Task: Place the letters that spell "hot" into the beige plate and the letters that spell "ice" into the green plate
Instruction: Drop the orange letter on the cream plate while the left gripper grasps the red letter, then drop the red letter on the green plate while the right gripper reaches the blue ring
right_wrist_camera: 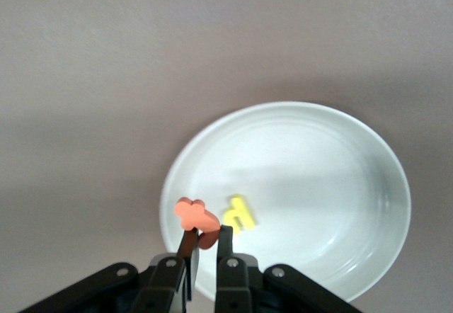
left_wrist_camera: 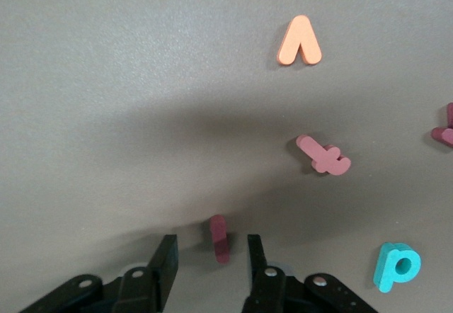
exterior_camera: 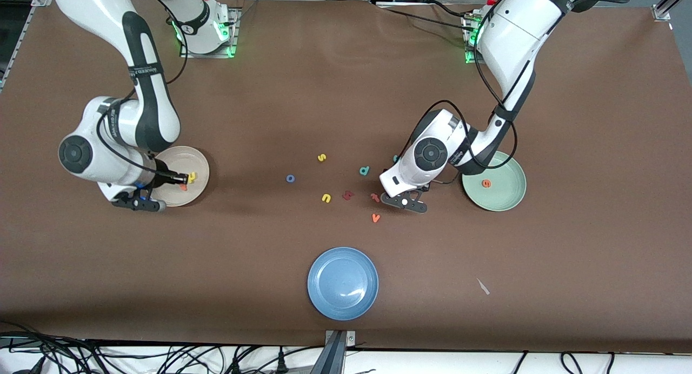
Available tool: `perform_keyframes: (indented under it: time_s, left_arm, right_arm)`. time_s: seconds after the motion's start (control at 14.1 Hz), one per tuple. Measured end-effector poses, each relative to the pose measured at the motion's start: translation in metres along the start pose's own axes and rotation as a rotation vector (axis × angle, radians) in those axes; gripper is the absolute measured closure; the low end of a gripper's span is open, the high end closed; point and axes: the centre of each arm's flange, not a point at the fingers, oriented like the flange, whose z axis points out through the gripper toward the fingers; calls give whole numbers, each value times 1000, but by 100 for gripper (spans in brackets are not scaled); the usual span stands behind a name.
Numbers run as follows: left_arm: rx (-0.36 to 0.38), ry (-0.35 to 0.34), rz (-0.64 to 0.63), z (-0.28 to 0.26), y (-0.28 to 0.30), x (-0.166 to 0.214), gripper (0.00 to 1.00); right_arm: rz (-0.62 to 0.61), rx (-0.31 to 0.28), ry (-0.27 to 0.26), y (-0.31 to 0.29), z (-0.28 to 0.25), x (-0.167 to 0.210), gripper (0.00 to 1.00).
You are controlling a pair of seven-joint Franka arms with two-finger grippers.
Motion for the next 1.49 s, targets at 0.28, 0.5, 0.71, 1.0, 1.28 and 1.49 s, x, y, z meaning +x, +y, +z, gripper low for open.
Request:
perform_keyframes:
  time_s: [0.28,0.5,0.71,1.0,1.28,1.49]
  left_arm:
    - [-6,15,-4,3,-1,2,57]
    - [-10,24,-6,5,-1,3,60]
    - [-10,22,-8,6,-1,3,93]
    - [-10,30,-23,0,-8,7,93]
    - [23,-9,-78,-55,-53,16,93]
    - [44,-72,-30,-92,-112,12,93]
  right_arm:
    - [-13,-28,38,14,35,-23,77]
    - [59,8,-6,-22,11,-18,46]
    - [164,26,1,-95,-10,-21,16]
    - [224,-8,22,-203,3,-41,0]
    - [180,-38,80,-259,35,-49,0]
    - [147,-48,79,-274,50,-54,0]
